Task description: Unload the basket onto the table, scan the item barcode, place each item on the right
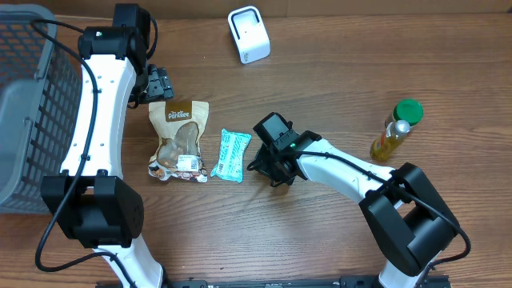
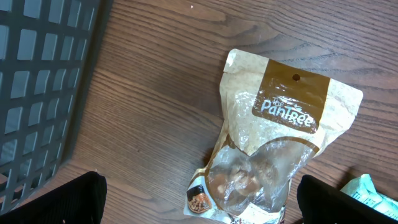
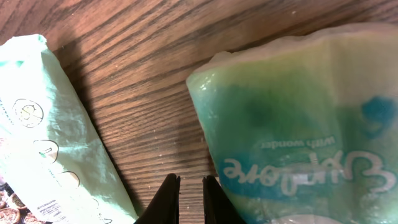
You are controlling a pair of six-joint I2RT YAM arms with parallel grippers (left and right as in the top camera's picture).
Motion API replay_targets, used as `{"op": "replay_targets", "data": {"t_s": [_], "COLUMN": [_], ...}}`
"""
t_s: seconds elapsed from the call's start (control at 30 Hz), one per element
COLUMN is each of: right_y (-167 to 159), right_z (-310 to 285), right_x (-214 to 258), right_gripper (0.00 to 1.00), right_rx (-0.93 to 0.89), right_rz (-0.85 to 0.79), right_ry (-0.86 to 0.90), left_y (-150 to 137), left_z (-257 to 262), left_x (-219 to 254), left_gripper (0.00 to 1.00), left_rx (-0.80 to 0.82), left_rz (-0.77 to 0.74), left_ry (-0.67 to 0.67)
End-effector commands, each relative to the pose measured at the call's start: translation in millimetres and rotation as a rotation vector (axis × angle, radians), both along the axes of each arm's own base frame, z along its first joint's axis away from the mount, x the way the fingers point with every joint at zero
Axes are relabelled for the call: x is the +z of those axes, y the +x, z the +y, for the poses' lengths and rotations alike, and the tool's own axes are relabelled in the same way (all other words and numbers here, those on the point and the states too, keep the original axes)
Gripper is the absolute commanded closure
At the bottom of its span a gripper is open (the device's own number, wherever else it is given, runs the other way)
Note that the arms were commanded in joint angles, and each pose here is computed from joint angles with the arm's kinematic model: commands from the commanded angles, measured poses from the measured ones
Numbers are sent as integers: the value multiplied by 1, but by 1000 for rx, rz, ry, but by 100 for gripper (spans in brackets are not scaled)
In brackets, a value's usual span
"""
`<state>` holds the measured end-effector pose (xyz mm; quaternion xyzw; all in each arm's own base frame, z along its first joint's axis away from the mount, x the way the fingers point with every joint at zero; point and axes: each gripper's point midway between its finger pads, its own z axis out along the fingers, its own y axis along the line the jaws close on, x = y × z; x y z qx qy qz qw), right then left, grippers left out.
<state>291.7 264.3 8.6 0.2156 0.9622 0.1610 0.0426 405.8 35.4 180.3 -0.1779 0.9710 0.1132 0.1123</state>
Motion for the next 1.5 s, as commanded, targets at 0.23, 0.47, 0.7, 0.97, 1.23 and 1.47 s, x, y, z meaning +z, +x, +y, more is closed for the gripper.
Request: {"op": "replay_targets", "data": {"t_s": [0.23, 0.47, 0.7, 0.97, 1.23, 1.47], "right_y": [-21, -21, -17, 36, 69, 71], "right_z": [-23, -57, -122, -119, -102, -112], "right_x": [-10, -12, -13, -8, 8, 44], "right_gripper": [81, 91, 96, 89, 80, 78], "right_rx": [-192, -298, -458, -317, -157, 180], "right_rz": [134, 210, 333, 145, -4, -41], "right_ry": [-78, -129, -174, -39, 48, -33], "left_y": [3, 3, 3, 3, 3, 3], "left_z": [1, 1, 1, 1, 1, 1], "left_x": [9, 9, 9, 9, 9, 9], "left_gripper": [0, 0, 1, 0, 0, 1], "left_rx": [-3, -3, -3, -3, -3, -4], "left_rz": [-27, -28, -28, -28, -28, -27], "left_ry": [12, 12, 12, 12, 12, 12]}}
